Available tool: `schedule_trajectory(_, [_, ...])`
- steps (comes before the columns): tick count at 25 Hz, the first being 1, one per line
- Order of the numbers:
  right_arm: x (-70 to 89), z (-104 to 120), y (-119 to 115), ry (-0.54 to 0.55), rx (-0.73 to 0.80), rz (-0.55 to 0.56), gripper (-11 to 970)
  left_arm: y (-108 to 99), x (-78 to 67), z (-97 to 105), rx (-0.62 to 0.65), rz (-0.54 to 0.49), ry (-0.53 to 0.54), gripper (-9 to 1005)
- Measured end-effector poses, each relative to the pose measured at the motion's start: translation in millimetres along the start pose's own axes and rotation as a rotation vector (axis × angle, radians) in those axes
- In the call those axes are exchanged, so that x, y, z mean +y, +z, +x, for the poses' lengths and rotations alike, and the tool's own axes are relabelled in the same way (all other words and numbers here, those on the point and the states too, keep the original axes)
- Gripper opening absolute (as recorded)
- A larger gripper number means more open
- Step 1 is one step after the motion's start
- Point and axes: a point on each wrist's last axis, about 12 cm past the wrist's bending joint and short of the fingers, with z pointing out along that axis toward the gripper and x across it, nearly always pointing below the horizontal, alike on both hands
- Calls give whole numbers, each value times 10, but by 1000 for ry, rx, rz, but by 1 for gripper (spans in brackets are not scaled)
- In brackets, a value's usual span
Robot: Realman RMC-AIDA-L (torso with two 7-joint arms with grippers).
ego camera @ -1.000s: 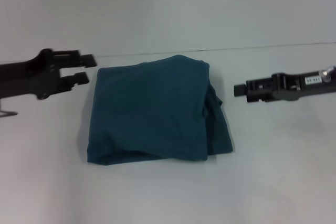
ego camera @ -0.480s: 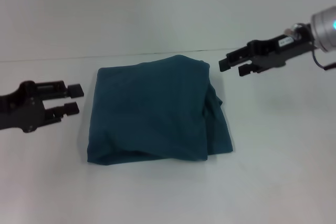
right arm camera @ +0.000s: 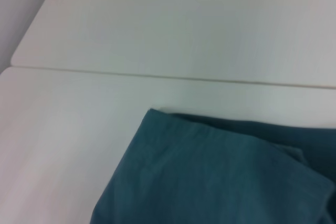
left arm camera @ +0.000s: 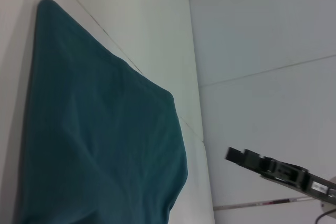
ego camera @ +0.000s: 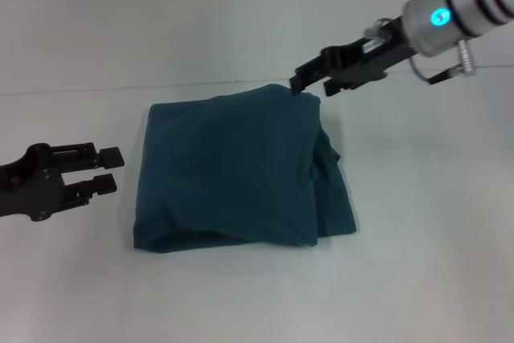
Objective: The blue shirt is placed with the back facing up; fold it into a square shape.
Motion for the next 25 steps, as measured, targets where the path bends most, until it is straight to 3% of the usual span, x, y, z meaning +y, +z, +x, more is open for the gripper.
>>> schedule_trajectory(6, [139, 170, 451, 23, -59, 12, 730, -20, 3, -8, -14, 5, -2, 523])
schedule_trajectory(13, [156, 357, 751, 92, -124, 3, 730, -46, 33, 2, -30, 0, -10, 522])
schedule_trajectory(25, [59, 445, 923, 64, -172, 118, 729, -25, 103, 42, -32, -3, -31, 521])
